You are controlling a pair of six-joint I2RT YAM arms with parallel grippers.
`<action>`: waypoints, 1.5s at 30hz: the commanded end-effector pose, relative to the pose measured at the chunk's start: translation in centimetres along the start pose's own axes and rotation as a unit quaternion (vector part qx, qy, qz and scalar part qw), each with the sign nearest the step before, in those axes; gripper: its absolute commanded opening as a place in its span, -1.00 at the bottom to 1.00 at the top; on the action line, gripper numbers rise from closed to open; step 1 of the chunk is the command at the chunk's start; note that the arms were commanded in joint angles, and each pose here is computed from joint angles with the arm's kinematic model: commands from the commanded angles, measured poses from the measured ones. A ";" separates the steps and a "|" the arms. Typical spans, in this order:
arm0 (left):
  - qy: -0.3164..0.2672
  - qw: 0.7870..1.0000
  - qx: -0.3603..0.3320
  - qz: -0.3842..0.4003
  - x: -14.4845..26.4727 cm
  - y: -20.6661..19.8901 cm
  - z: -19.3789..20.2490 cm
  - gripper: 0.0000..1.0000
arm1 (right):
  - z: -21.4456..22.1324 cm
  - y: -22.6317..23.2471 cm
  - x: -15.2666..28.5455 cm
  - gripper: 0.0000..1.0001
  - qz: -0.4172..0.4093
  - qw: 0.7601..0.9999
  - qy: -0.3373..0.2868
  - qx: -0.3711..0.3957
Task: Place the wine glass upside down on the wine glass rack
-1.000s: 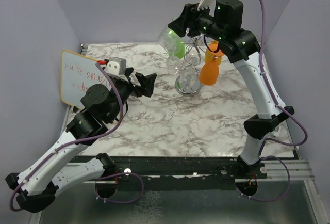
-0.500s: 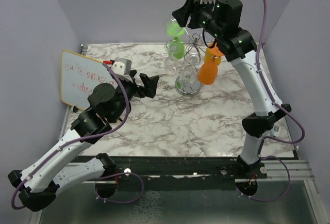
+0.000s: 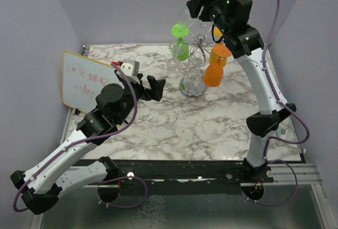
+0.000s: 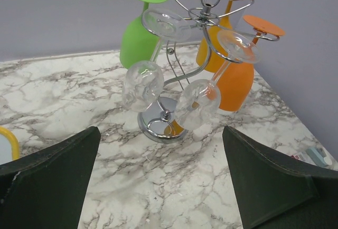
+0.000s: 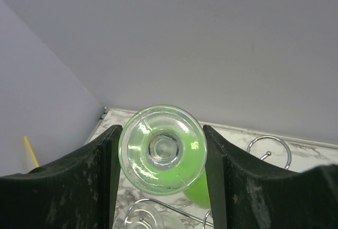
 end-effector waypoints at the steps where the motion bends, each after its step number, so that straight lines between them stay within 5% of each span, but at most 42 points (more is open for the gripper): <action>1: 0.016 1.000 0.007 0.013 0.0 -0.2 0.9 0.98 | -2.8 -0.8 -0.2 -0.98 0.023 0.997 -0.068 0.007; 45: 0.043 0.999 0.007 0.012 -0.1 0.1 2.7 0.98 | 4.0 -5.5 -6.0 -0.98 0.079 0.994 -0.030 0.073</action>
Point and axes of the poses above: each gripper's point midway between its finger pads, its own x axis back along the fingers, its own y axis along the line the jaws close on, z = x × y, the point moved 7 cm from there along x, back along the fingers, and after that the axes turned 2 degrees about x, right-handed, at the moved point
